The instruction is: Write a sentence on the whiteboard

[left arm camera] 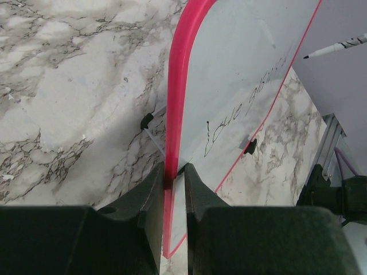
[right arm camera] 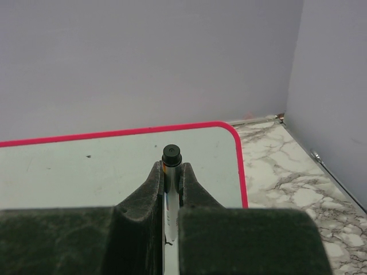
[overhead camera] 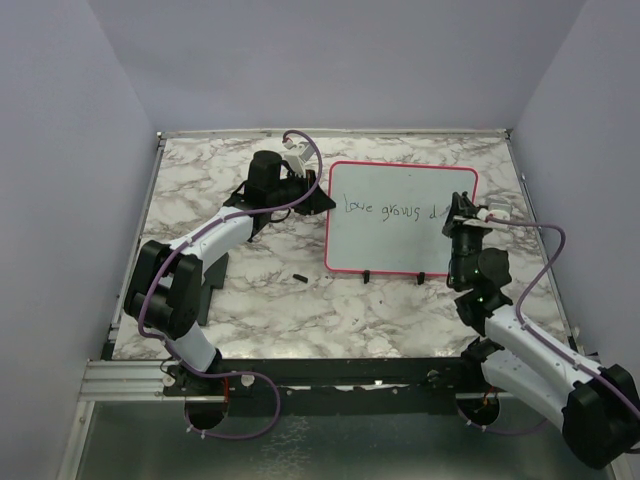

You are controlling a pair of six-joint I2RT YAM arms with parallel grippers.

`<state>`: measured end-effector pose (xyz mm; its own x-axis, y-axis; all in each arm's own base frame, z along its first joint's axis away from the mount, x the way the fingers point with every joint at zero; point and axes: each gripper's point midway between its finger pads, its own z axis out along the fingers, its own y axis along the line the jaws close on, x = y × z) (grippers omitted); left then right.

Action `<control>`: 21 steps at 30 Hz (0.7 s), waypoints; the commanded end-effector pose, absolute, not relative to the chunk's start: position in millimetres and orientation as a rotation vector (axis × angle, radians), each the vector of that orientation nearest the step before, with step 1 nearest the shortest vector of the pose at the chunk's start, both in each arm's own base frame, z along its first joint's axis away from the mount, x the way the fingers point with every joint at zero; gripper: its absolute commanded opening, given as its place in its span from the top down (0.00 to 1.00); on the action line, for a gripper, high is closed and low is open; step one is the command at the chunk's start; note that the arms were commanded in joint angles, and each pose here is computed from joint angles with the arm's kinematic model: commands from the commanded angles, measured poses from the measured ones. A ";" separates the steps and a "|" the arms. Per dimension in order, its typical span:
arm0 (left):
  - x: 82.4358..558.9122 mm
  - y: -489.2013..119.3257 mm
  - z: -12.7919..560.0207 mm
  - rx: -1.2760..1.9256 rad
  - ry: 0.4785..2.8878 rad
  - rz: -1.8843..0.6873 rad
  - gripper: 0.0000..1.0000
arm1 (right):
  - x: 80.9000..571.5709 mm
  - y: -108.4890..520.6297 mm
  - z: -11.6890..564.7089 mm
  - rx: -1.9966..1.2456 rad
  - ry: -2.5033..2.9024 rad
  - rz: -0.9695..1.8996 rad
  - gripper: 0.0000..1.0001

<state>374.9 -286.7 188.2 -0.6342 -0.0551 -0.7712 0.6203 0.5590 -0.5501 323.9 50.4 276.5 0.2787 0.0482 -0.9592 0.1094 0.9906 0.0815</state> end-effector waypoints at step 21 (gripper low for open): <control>378.7 -279.5 200.4 0.449 1.978 -1.052 0.98 | 338.2 45.7 280.4 0.156 1.257 -0.026 0.99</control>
<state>374.9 -286.6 188.0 -0.6324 -0.0531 -0.7729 0.6223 0.5593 -0.5476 336.1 44.6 267.7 0.2678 0.0494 -0.9622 0.1170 0.9896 0.0834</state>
